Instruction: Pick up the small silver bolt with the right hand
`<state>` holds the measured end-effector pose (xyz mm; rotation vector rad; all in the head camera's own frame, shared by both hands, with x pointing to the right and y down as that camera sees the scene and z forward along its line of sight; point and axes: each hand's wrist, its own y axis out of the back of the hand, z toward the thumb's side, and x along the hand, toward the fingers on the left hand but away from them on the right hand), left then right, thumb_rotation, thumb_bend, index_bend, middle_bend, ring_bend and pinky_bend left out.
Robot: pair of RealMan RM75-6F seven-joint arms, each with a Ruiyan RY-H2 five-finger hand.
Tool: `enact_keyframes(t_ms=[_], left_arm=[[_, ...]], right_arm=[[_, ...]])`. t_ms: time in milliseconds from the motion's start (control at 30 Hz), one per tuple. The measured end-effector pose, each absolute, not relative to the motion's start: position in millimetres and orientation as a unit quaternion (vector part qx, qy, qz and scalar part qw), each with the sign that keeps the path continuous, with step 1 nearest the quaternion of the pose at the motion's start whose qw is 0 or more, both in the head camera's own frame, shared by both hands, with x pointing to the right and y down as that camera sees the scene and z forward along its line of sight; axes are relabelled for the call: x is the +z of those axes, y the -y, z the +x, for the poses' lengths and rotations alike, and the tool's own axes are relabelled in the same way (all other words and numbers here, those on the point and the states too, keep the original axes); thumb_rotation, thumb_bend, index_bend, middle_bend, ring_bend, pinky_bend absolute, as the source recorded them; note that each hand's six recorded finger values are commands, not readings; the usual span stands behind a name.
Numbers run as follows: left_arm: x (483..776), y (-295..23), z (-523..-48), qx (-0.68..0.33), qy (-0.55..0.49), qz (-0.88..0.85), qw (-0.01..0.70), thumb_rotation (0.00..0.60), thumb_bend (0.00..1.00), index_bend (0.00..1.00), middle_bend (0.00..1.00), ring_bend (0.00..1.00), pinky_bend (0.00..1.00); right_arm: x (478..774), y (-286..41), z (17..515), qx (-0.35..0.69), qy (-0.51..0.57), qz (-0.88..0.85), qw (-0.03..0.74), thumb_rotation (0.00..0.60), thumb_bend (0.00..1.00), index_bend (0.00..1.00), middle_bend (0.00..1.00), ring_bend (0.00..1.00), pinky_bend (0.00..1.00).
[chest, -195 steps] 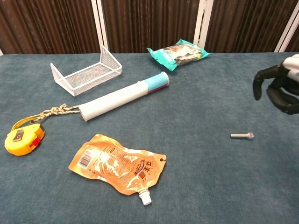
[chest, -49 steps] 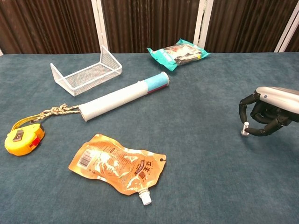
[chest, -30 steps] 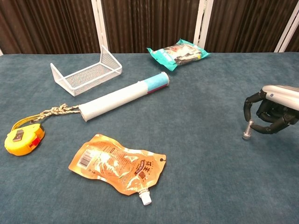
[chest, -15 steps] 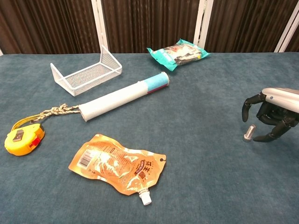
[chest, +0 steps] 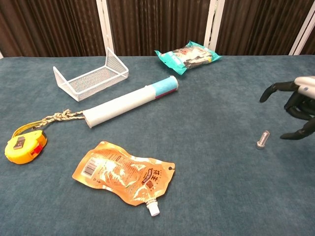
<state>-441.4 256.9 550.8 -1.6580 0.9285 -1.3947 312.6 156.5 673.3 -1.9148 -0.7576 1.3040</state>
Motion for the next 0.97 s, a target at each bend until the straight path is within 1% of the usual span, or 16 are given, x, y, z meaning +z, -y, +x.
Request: enact_keyframes(t_ms=[33, 67, 100, 133, 300, 400, 467, 500, 633, 967], left_arm=[[550.5, -256.8, -441.5, -0.547, -0.364, -0.650, 0.383, 0.600, 0.37, 0.27, 0.15, 0.25, 0.42], [550.2, -256.7, -441.7, -0.547, -0.363, -0.649, 0.385, 0.600, 0.37, 0.27, 0.15, 0.25, 0.42], [549.8, -256.7, -441.9, -0.547, -0.364, -0.648, 0.385, 0.600, 0.37, 0.27, 0.15, 0.25, 0.42], [549.1, -256.6, -442.3, -0.547, -0.365, -0.647, 0.386, 0.600, 0.37, 0.27, 0.15, 0.25, 0.42], [547.0, -256.5, -442.8, -0.547, -0.367, -0.643, 0.390, 0.600, 0.37, 0.27, 0.15, 0.25, 0.42], [546.6, -257.1, -441.5, -0.547, -0.365, -0.642, 0.394, 0.600, 0.37, 0.27, 0.15, 0.25, 0.42], [546.5, -257.4, -440.4, -0.548, -0.363, -0.641, 0.397, 0.600, 0.37, 0.27, 0.15, 0.25, 0.42], [546.5, -257.5, -439.9, -0.548, -0.362, -0.640, 0.399, 0.600, 0.37, 0.27, 0.15, 0.25, 0.42], [547.5, -257.5, -438.0, -0.550, -0.359, -0.637, 0.403, 0.600, 0.37, 0.27, 0.15, 0.25, 0.42], [548.3, -256.5, -440.1, -0.552, -0.364, -0.635, 0.400, 0.600, 0.37, 0.27, 0.15, 0.25, 0.42]], right_arm=[[669.4, -156.6, 314.8, 0.501, 0.296, -0.734, 0.350, 0.600, 0.01, 0.34, 0.47, 0.39, 0.58], [662.5, -157.8, 318.9, 0.500, 0.303, -0.728, 0.358, 0.600, 0.01, 0.33, 0.38, 0.28, 0.47], [655.4, -159.1, 322.5, 0.498, 0.309, -0.724, 0.364, 0.600, 0.01, 0.32, 0.32, 0.23, 0.36], [647.1, -160.6, 326.4, 0.496, 0.317, -0.718, 0.371, 0.600, 0.01, 0.31, 0.28, 0.19, 0.29], [592.2, -175.7, 356.0, 0.487, 0.372, -0.680, 0.403, 0.600, 0.00, 0.29, 0.21, 0.12, 0.21], [568.0, -190.4, 377.9, 0.492, 0.394, -0.659, 0.410, 0.600, 0.00, 0.21, 0.08, 0.01, 0.19], [558.6, -197.9, 389.7, 0.496, 0.402, -0.650, 0.413, 0.600, 0.00, 0.14, 0.02, 0.00, 0.18], [557.2, -200.1, 392.8, 0.496, 0.405, -0.647, 0.414, 0.600, 0.00, 0.12, 0.00, 0.00, 0.17], [554.2, -209.7, 401.9, 0.496, 0.415, -0.642, 0.413, 0.600, 0.00, 0.05, 0.00, 0.00, 0.15], [562.0, -215.2, 401.1, 0.519, 0.394, -0.647, 0.395, 0.600, 0.00, 0.05, 0.00, 0.00, 0.15]])
